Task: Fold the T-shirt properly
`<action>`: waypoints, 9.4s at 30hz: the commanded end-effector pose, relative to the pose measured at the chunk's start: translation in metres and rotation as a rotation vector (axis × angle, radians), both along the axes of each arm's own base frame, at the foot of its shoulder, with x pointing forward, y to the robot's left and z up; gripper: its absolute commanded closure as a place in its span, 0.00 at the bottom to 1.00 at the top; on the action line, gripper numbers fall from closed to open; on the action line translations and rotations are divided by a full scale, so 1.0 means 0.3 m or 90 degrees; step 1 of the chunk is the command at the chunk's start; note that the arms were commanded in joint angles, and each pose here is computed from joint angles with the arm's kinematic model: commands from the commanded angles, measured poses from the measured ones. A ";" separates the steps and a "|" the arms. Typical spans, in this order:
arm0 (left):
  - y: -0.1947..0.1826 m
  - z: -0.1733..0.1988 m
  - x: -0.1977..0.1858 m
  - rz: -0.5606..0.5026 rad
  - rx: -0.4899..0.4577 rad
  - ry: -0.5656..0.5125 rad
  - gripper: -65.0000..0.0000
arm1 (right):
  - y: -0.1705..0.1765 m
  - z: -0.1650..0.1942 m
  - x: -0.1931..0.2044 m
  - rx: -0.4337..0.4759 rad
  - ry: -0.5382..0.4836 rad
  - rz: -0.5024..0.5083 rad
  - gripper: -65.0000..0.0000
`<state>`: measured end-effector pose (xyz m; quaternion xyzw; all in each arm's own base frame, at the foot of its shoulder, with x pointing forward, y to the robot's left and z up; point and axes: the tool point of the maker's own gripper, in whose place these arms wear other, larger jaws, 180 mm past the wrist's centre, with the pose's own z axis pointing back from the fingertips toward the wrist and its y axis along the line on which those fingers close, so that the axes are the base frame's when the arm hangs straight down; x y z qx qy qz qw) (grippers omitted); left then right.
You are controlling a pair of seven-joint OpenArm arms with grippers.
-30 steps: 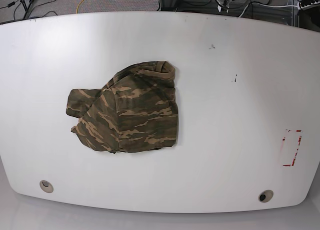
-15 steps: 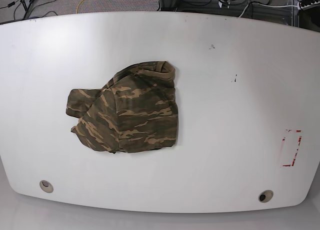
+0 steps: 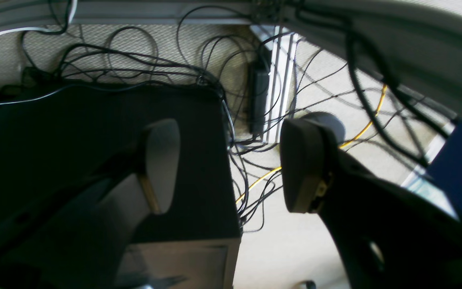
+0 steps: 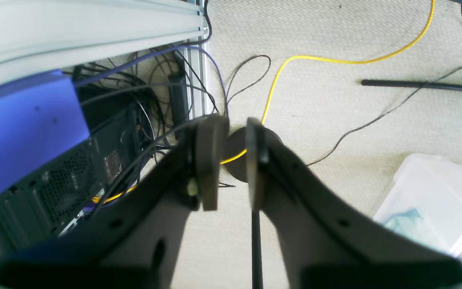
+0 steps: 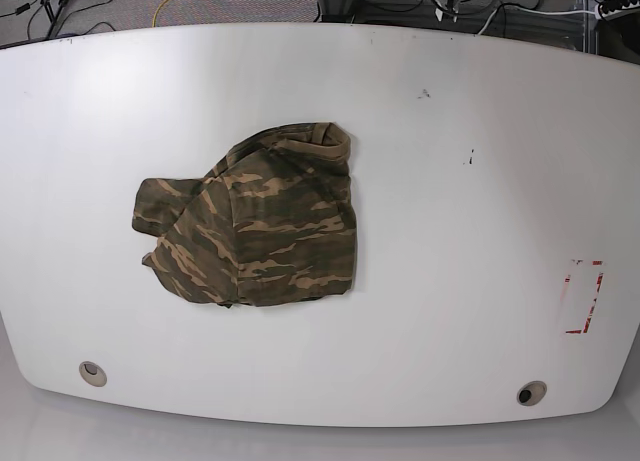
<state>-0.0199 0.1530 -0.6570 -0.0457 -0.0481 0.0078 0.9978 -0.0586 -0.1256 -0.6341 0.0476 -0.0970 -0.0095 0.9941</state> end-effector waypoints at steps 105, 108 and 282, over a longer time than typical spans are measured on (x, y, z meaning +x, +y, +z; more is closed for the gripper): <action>0.014 0.016 0.034 -0.012 0.003 -0.030 0.42 | -0.051 0.056 0.013 -0.021 -0.042 0.006 0.83; 0.013 0.020 0.028 -0.014 0.001 -0.033 0.42 | -0.058 0.068 0.009 -0.024 -0.048 0.007 0.83; 0.059 0.580 0.099 -0.110 -0.004 -0.281 0.44 | -0.095 0.735 0.261 -0.096 -0.295 0.067 0.84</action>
